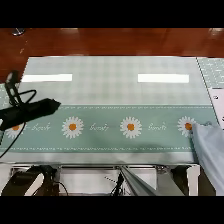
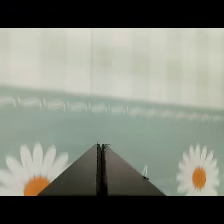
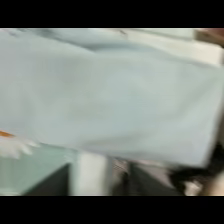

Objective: Fold the shirts.

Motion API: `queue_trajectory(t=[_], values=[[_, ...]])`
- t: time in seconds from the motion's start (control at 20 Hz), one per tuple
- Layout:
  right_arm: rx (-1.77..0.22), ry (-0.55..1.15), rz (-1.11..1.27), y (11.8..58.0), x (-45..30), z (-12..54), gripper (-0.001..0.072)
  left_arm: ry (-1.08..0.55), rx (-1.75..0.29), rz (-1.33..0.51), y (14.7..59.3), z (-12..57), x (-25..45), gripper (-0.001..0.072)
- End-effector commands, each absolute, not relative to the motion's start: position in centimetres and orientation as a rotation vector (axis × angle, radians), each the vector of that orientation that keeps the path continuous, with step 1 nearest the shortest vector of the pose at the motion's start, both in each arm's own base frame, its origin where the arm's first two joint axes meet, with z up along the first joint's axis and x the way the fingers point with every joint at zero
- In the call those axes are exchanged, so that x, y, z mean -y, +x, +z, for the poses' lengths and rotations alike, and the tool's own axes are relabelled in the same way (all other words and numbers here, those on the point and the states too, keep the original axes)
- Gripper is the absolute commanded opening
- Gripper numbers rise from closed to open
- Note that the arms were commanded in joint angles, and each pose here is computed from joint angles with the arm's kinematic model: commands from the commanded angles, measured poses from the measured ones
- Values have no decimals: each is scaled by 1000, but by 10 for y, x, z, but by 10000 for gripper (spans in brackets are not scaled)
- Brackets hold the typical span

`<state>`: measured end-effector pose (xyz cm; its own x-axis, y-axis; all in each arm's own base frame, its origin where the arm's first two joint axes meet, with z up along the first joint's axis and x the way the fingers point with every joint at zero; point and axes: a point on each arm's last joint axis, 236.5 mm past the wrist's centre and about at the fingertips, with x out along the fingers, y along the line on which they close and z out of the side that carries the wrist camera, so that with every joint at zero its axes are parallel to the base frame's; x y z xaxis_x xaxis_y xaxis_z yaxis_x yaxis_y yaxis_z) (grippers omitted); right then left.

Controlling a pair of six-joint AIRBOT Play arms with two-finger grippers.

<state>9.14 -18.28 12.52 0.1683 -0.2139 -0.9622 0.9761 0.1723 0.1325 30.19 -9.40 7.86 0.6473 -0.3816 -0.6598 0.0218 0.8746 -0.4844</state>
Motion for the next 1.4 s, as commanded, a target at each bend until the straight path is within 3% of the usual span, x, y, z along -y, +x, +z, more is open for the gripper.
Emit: queue_trajectory(t=[0.0,0.1,0.25,0.4,0.55,0.7,1.35], values=[[-649,1010,-575,227,180,193,28,-450,-689,-208,347,139,74,22],[-472,1063,-199,315,139,257,27,-412,-663,-282,375,184,87,22],[-556,787,122,393,36,271,27,-367,-671,-495,400,240,148,22],[-865,344,196,407,-66,178,28,-241,-788,-645,389,221,208,21],[-1170,-11,-30,380,-55,67,23,-54,-1000,-459,382,116,182,21],[-1343,-12,-97,363,-38,12,26,-64,-1177,-240,377,41,132,23],[-1349,-62,-118,361,-27,14,27,-62,-1250,-219,369,27,124,23]])
